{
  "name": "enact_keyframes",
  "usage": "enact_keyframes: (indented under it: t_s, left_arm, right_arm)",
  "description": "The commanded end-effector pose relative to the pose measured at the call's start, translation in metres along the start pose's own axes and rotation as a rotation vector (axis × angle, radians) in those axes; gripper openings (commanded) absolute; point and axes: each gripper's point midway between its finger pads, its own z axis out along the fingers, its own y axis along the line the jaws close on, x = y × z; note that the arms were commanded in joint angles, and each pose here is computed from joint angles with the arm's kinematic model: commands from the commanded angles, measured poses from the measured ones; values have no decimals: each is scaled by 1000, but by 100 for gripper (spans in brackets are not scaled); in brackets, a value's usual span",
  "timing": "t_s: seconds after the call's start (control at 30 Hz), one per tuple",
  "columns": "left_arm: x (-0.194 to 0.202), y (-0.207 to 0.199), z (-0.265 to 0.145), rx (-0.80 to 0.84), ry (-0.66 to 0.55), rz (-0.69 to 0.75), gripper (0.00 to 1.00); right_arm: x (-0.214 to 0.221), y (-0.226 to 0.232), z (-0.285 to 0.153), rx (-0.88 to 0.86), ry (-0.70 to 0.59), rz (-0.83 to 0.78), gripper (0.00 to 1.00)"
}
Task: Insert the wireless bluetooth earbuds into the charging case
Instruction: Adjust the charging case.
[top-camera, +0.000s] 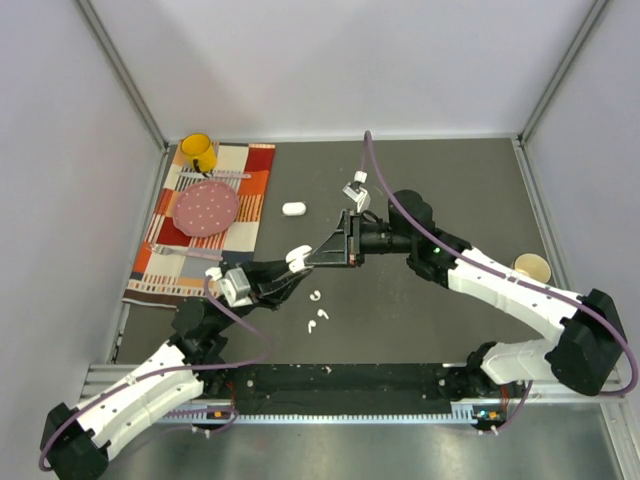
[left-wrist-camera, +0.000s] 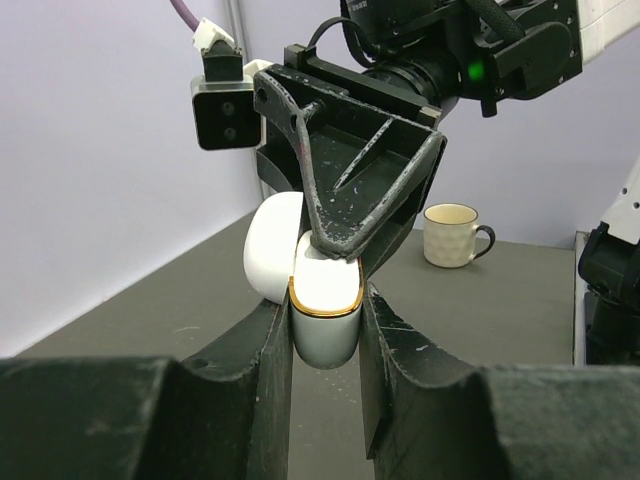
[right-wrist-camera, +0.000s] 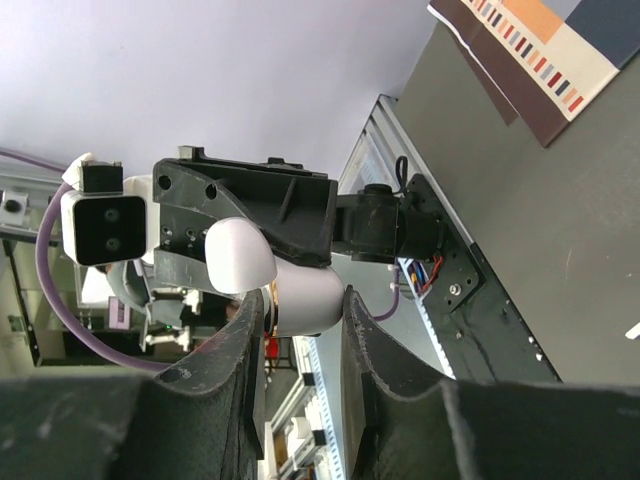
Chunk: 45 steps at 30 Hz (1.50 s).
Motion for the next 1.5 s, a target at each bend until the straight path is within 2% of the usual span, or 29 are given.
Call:
enact_keyframes:
  t_s: [0.0, 0.07, 0.1, 0.13, 0.2, 0.23, 0.3, 0.37, 0.47, 0.5, 0.53, 0.67, 1.07, 1.3, 1.37, 1.47]
  left_arm:
    - [-18, 1, 6, -7, -46, -17, 6]
    - [-18, 1, 6, -5, -44, -19, 0]
    - [-17, 1, 6, -4, -41, -19, 0]
    - [-16, 1, 6, -9, -39, -21, 0]
    - [-17, 5, 5, -30, -43, -24, 0]
    - [-17, 6, 4, -36, -45, -25, 0]
    - [-19, 7, 3, -48, -54, -24, 0]
    - [-20, 8, 2, -52, -55, -25, 0]
    - [-23, 9, 1, -64, -69, -32, 9]
    - [-24, 10, 1, -70, -72, -32, 11]
    - [-24, 10, 0, -75, -74, -35, 18]
    - [-26, 12, -2, -91, -90, -41, 27]
    - [-24, 16, -4, -120, -95, -54, 40]
    - [-20, 17, -3, -121, -83, -60, 41]
    - [-20, 16, -2, -113, -81, -57, 39]
    - [-18, 13, -1, -96, -73, -54, 27]
  right_arm:
    - [-11, 22, -7, -32, -45, -136, 3]
    - [-11, 21, -7, -29, -43, -138, 5]
    - [-11, 21, -7, -28, -44, -140, 13]
    - [-11, 22, -7, -30, -44, -144, 17]
    - [-12, 22, -8, -29, -48, -146, 24]
    - [-12, 22, -9, -27, -53, -148, 24]
    - [-13, 22, -9, -23, -67, -155, 22]
    - [-14, 24, -10, -38, -78, -151, 14]
    - [-14, 28, -9, -72, -85, -135, 4]
    - [-13, 27, -9, -76, -83, -128, 3]
    - [-12, 26, -8, -79, -81, -120, 3]
    - [-11, 27, -8, -88, -75, -107, 0]
    - [-11, 28, -8, -92, -68, -106, 0]
    - [-10, 26, -6, -85, -59, -99, 0]
    - [-10, 26, -6, -89, -55, -97, 0]
    - [-9, 27, -5, -92, -50, -96, 0]
